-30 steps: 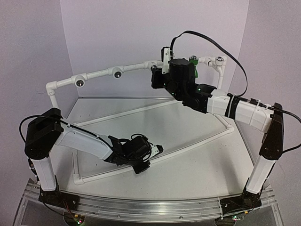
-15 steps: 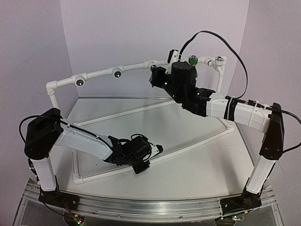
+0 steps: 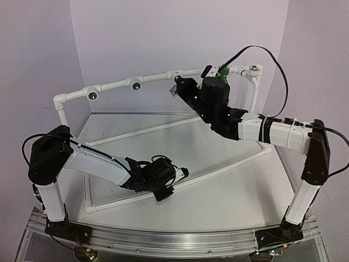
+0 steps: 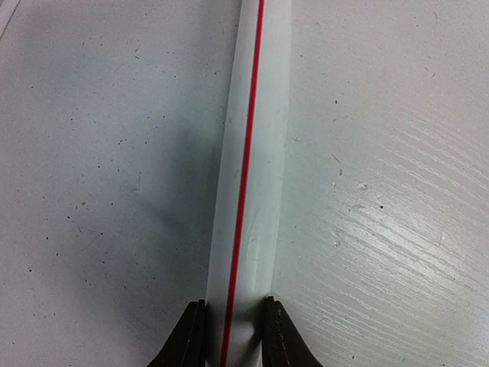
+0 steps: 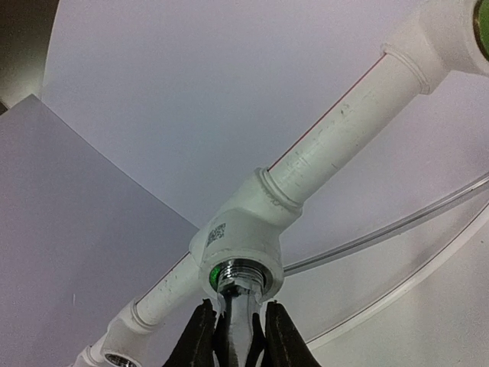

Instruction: Install the water faucets

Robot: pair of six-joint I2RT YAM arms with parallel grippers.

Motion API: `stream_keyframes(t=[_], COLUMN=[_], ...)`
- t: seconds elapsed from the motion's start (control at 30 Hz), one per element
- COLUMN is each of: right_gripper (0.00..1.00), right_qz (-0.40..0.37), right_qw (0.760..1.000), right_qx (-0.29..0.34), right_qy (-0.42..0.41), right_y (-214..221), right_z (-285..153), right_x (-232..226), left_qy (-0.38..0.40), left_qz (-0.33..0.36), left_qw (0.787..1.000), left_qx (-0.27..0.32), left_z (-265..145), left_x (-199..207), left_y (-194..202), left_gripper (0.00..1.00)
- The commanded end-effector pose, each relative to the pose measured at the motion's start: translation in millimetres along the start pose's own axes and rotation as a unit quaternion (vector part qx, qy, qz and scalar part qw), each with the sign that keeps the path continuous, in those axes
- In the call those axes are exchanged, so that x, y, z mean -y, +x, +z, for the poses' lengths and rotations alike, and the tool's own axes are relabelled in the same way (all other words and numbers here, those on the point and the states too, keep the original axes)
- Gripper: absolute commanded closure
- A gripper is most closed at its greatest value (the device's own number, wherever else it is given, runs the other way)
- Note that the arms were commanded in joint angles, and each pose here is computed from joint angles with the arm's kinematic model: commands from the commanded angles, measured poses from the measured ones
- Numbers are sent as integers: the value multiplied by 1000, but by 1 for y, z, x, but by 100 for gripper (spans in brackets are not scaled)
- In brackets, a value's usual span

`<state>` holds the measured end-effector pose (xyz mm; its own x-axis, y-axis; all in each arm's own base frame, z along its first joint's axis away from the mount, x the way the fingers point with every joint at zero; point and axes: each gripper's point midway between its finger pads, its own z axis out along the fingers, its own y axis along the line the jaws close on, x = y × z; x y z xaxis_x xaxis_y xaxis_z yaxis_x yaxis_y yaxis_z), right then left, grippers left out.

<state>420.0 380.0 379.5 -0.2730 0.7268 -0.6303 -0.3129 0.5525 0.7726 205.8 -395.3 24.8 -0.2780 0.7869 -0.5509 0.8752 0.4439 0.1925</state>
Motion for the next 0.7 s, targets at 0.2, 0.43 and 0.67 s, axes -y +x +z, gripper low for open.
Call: stream_keyframes(t=[0.2,0.43,0.67], right_gripper=[100,100,100], right_qz=[181,328,421], right_qw=[978,941,906], right_qx=[75,65,44], right_qy=[73,56,32], right_y=[-25,-18,-13], right_z=[33,32,28], right_x=[96,94,83], left_qy=[94,93,94], left_qz=[24,26,26], left_qw=[992,992,992], left_qx=[-77,-77,-79], left_z=[6,7,8], left_x=[55,55,56], left_y=[54,54,54], left_gripper=[100,100,100])
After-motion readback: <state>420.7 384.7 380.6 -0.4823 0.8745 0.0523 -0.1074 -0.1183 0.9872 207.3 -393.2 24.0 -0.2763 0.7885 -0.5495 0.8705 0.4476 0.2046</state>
